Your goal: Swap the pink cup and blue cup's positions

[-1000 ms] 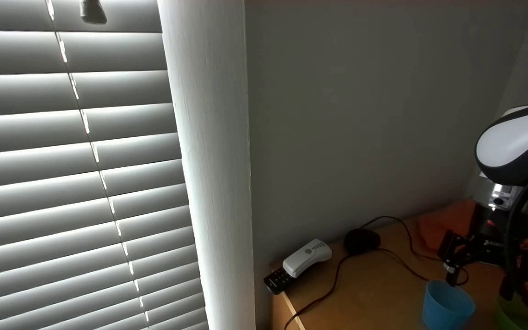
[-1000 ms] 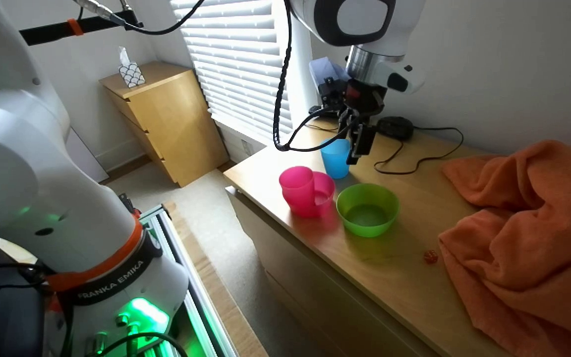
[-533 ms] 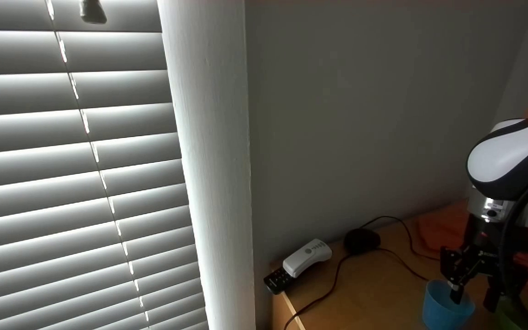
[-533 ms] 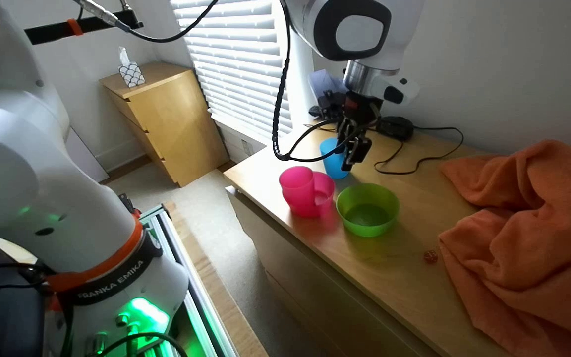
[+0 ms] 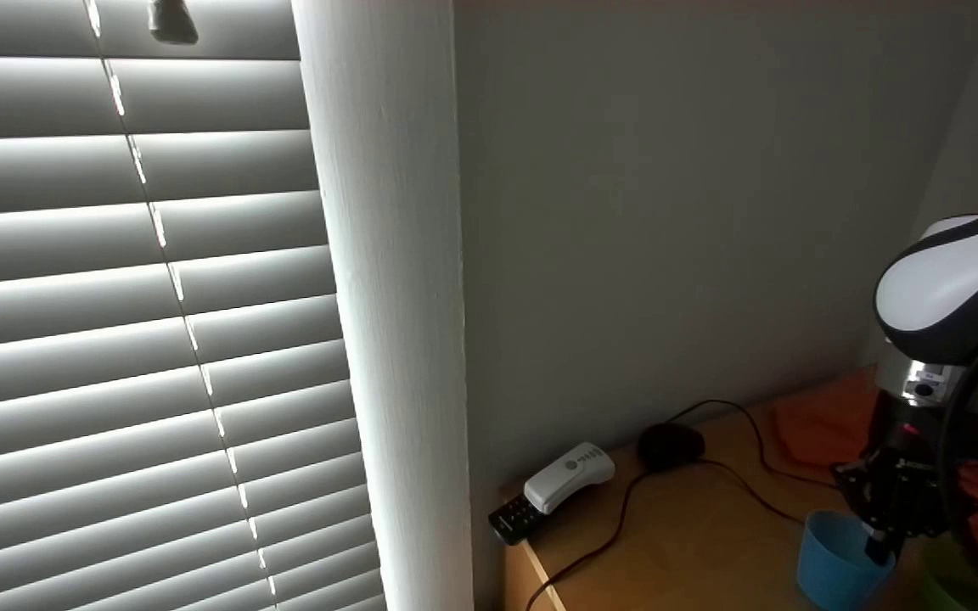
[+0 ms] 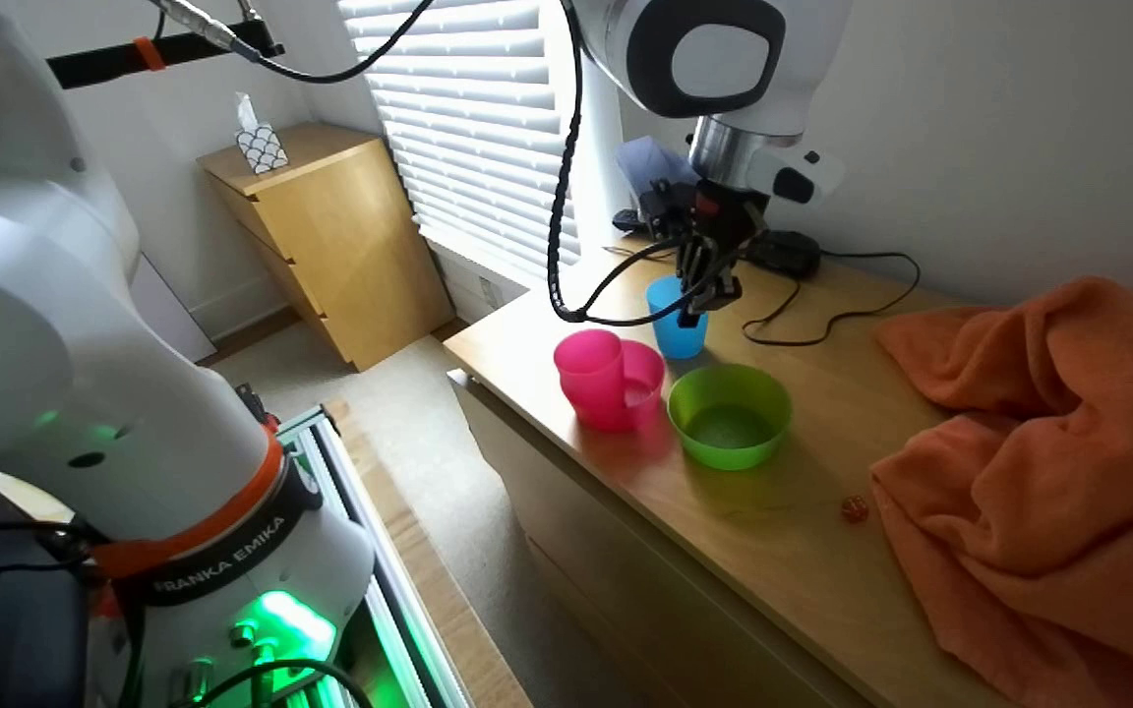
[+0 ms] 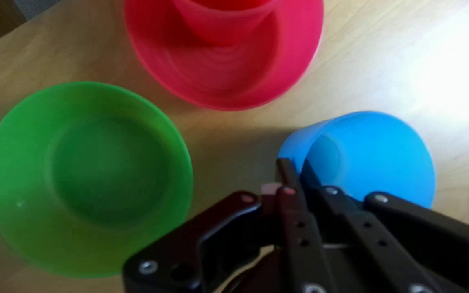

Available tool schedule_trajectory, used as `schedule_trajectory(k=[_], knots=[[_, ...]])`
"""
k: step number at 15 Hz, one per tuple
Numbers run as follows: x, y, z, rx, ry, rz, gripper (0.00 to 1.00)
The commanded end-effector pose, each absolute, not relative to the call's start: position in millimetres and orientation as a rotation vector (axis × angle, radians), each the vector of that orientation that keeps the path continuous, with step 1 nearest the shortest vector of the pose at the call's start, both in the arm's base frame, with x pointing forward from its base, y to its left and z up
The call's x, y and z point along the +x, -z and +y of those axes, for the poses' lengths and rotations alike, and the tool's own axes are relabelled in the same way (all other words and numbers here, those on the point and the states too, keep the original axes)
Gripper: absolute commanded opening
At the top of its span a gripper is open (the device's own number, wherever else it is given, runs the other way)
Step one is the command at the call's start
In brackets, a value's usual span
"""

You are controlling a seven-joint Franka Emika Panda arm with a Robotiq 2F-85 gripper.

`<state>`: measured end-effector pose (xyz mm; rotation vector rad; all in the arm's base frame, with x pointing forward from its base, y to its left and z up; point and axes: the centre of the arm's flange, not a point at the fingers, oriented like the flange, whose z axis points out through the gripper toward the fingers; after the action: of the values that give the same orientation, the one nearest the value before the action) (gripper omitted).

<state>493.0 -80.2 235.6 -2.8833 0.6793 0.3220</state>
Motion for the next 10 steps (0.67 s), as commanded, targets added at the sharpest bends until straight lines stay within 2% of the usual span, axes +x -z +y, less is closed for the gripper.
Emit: schedule_trajectory(k=[1, 10], knots=[[472, -262, -102, -2.888, -0.28, 0.628, 0.01], [423, -332, -160, -2.917, -0.111, 0.642, 0.01]])
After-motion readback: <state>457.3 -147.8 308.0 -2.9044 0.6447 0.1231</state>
